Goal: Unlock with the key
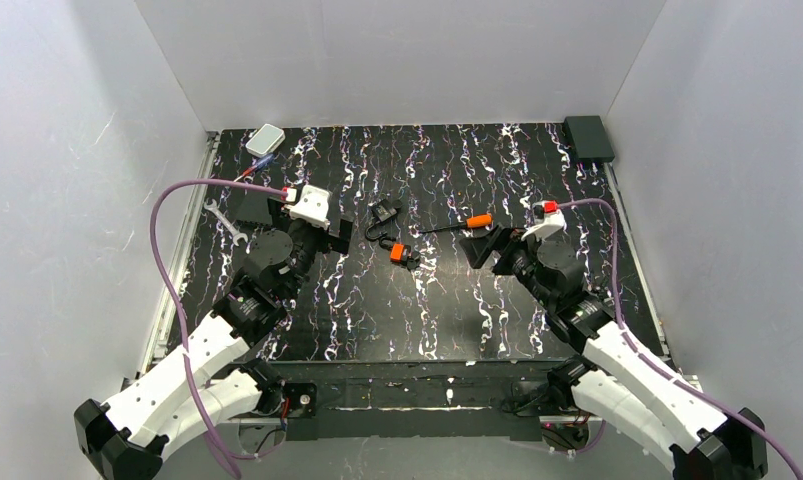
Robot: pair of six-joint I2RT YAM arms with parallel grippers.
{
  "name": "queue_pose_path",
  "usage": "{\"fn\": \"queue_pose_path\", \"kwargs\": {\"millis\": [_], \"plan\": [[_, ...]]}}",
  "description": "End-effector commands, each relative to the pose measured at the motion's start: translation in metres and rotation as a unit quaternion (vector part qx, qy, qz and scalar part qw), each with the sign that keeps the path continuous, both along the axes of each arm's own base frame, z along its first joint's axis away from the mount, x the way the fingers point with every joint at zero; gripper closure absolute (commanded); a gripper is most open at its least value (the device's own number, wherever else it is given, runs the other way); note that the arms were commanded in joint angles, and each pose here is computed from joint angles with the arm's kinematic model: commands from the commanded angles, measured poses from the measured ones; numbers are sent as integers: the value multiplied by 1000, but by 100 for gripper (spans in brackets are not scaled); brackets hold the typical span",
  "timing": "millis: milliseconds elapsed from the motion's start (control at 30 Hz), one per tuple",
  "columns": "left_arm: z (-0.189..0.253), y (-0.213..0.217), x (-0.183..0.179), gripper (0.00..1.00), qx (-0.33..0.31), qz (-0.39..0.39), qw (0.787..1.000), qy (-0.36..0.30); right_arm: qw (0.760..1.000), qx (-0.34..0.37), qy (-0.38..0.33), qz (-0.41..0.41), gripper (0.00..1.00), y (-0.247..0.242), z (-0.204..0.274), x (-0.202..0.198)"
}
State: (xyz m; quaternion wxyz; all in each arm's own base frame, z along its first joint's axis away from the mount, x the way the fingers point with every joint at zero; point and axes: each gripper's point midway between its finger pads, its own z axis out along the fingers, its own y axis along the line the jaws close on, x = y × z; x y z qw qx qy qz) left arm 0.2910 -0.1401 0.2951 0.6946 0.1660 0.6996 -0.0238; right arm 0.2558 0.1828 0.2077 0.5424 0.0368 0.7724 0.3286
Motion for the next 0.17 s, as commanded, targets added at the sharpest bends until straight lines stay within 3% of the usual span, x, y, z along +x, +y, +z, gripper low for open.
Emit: {"fn": "queue_pose_path", "kwargs": {"millis": [0,133], "plan": [[-2,7,1,2,7,15,1000,-2,997,44,-52,39,2,16,27,-1],[-2,7,2,2,9,16,1000,-2,999,46,-19,18,2,15,18,6]]}}
